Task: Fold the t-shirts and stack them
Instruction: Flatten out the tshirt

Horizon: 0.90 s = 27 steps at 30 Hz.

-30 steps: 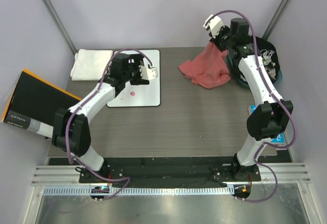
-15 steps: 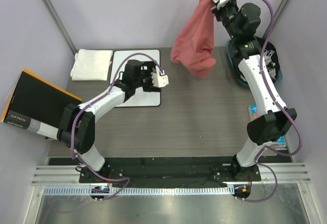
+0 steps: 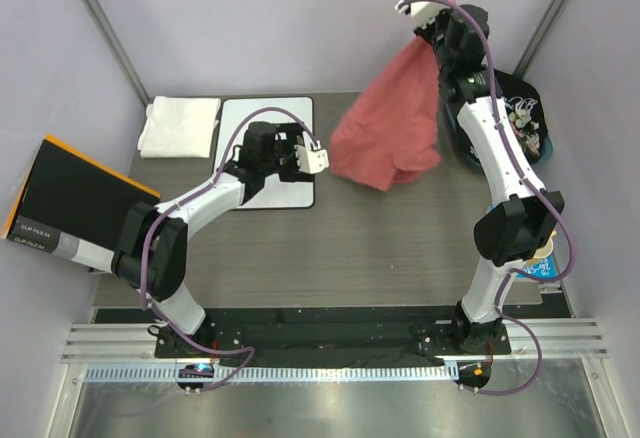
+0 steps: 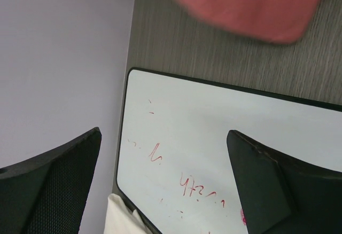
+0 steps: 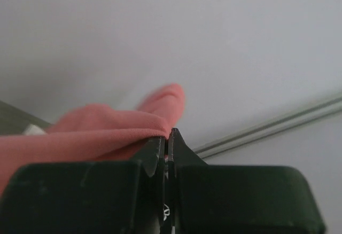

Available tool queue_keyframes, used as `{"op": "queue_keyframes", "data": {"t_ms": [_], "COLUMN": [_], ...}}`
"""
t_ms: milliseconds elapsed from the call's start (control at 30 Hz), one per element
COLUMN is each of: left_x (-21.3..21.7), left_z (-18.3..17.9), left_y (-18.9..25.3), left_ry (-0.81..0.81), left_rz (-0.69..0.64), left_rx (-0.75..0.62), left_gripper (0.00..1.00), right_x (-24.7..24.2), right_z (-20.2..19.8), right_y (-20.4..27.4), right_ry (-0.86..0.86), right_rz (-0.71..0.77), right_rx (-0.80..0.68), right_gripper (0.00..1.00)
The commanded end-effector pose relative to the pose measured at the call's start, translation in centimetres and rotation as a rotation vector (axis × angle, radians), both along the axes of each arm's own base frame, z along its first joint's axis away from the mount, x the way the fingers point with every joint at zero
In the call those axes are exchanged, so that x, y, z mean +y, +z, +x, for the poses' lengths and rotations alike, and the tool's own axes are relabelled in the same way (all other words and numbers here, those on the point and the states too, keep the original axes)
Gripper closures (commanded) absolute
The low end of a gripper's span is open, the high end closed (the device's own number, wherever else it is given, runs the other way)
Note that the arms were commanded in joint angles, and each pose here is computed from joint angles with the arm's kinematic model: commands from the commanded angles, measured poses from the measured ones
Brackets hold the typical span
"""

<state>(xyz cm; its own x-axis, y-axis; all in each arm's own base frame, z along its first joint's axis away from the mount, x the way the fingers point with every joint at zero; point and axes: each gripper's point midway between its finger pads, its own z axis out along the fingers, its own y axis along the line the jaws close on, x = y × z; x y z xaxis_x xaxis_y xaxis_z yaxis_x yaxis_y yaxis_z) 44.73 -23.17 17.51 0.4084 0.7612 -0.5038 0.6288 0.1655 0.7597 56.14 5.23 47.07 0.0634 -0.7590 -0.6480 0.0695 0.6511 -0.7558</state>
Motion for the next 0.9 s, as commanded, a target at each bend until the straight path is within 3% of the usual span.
{"op": "queue_keyframes", "data": {"t_ms": [0,33,67,100,133,200,233,267,300,333,367,400,433,467,500,567,700,800,867], "left_x": [-0.5,-0.5,-0.5,-0.4,-0.3,-0.2,-0.1,0.0,0.1,0.2,0.2,0.2,0.3,0.3,0.3,0.3,0.3,0.4,0.5], "left_z": [0.9,0.9,0.8,0.8,0.7,0.5,0.3,0.3,0.2,0.1,0.0,-0.1,-0.2,-0.3,-0.3,-0.4,-0.6,-0.6,-0.7], "left_y": [2.9,2.8,2.8,3.0,3.1,2.8,2.7,2.8,2.9,2.7,2.8,2.8,2.9,2.9,2.9,3.1,3.5,3.9,4.2], "left_ry": [0.004,0.003,0.004,0.006,0.008,0.011,0.013,0.014,0.017,0.02,0.023,0.02,0.019,0.017,0.017,0.016,0.012,0.015,0.02], "left_rz": [-0.061,-0.058,-0.057,-0.059,-0.059,-0.058,-0.058,-0.059,-0.06,-0.06,-0.063,-0.065,-0.067,-0.069,-0.069,-0.071,-0.077,-0.083,-0.089], "left_rx": [-0.061,-0.061,-0.062,-0.066,-0.068,-0.062,-0.06,-0.064,-0.069,-0.063,-0.062,-0.063,-0.065,-0.068,-0.068,-0.072,-0.077,-0.089,-0.097], "left_gripper": [0.0,0.0,0.0,0.0,0.0,0.0,0.0,0.0,0.0,0.0,0.0,0.0,0.0,0.0,0.0,0.0,0.0,0.0,0.0], "right_x": [3.7,3.3,3.7,4.1,7.5,6.5,3.3,2.0,2.1,3.2,5.2,6.4,7.7,10.7,12.1,13.2,12.6,11.9,12.5], "right_z": [-5.9,-7.0,-6.5,-8.6,-5.0,-6.1,-6.9,-8.5,-7.6,-6.7,-5.5,-7.2,-7.7,-10.9,-11.7,-14.0,-14.9,-14.5,-14.4], "right_y": [10.0,13.0,12.8,17.1,9.4,12.8,16.5,18.2,17.0,15.1,12.7,14.2,12.4,13.8,12.3,15.0,18.5,17.3,15.5], "right_ry": [0.169,0.173,0.184,0.235,0.348,0.318,0.194,0.121,0.077,0.088,0.151,0.251,0.326,0.538,0.621,0.733,0.742,0.681,0.696], "right_rz": [0.174,0.203,0.191,0.171,0.09,0.254,0.347,0.291,0.224,0.134,0.143,0.206,0.23,0.272,0.283,0.335,0.514,0.438,0.388], "right_rx": [-0.309,-0.436,-0.409,-0.439,-0.109,-0.191,-0.389,-0.486,-0.478,-0.376,-0.264,-0.242,-0.143,-0.132,-0.08,-0.181,-0.232,-0.248,-0.176], "right_gripper": [0.99,0.99,0.99,0.99,0.99,0.99,0.99,0.99,0.99,0.99,0.99,0.99,0.99,0.99,0.99,0.99,0.99,0.99,0.99]}}
